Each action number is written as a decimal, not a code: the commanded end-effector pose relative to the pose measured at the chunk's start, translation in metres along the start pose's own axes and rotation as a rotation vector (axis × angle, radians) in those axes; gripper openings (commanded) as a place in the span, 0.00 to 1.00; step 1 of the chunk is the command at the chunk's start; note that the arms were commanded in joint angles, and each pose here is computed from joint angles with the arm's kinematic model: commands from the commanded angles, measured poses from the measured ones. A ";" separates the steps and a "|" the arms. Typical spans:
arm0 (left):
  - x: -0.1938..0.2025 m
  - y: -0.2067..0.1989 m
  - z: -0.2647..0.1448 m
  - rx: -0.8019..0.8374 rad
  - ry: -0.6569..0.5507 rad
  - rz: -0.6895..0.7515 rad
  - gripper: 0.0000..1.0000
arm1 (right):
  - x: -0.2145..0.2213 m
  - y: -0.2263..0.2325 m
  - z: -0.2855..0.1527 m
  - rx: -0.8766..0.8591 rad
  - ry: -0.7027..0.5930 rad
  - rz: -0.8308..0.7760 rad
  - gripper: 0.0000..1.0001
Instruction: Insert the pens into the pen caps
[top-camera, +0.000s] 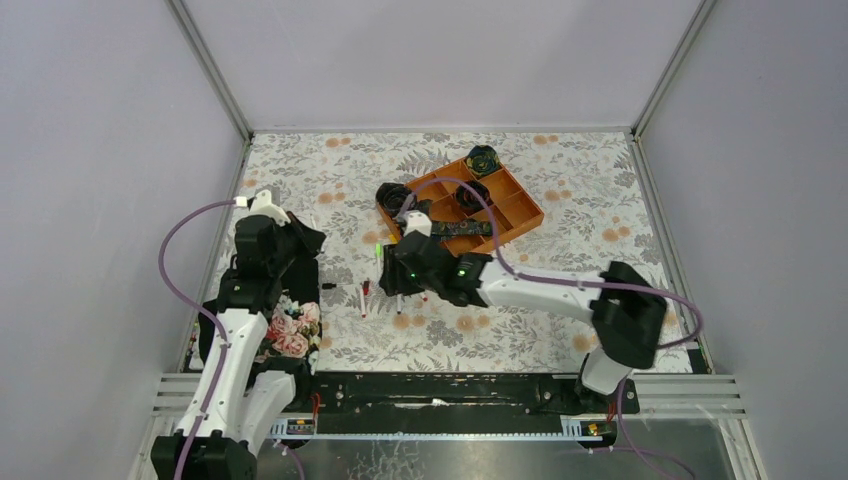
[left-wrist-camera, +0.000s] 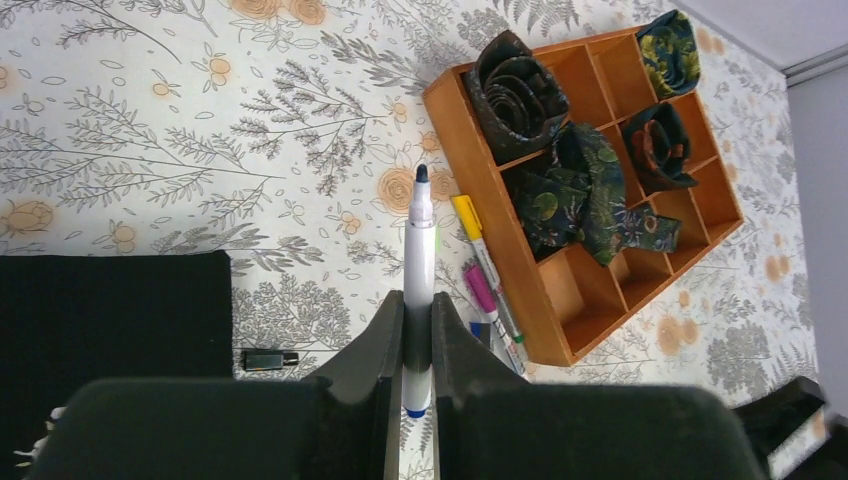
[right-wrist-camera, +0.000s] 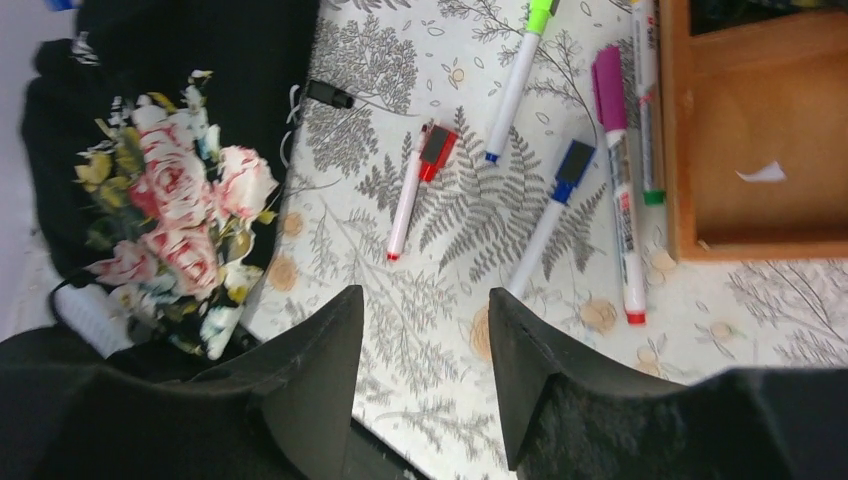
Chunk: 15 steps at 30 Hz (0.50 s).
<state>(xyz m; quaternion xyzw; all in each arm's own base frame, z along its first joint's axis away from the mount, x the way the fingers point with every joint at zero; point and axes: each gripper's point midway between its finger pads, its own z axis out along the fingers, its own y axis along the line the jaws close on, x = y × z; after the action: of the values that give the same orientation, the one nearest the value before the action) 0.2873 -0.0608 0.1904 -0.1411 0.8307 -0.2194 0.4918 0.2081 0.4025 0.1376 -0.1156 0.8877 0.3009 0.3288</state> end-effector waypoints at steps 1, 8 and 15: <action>-0.019 0.008 -0.004 -0.055 -0.045 0.059 0.00 | -0.003 0.007 0.031 0.069 0.017 -0.073 0.54; -0.012 0.004 -0.007 -0.017 -0.051 0.036 0.00 | 0.010 0.014 0.081 0.148 0.078 -0.135 0.41; -0.012 0.004 -0.009 -0.019 -0.059 0.036 0.00 | 0.017 0.012 0.113 0.205 0.093 -0.158 0.41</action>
<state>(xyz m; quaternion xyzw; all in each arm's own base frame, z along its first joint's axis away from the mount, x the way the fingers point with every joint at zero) 0.2852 -0.0521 0.1956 -0.1405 0.8271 -0.2008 0.5058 0.2377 0.4726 0.0545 -0.1645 0.9202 0.1949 0.2969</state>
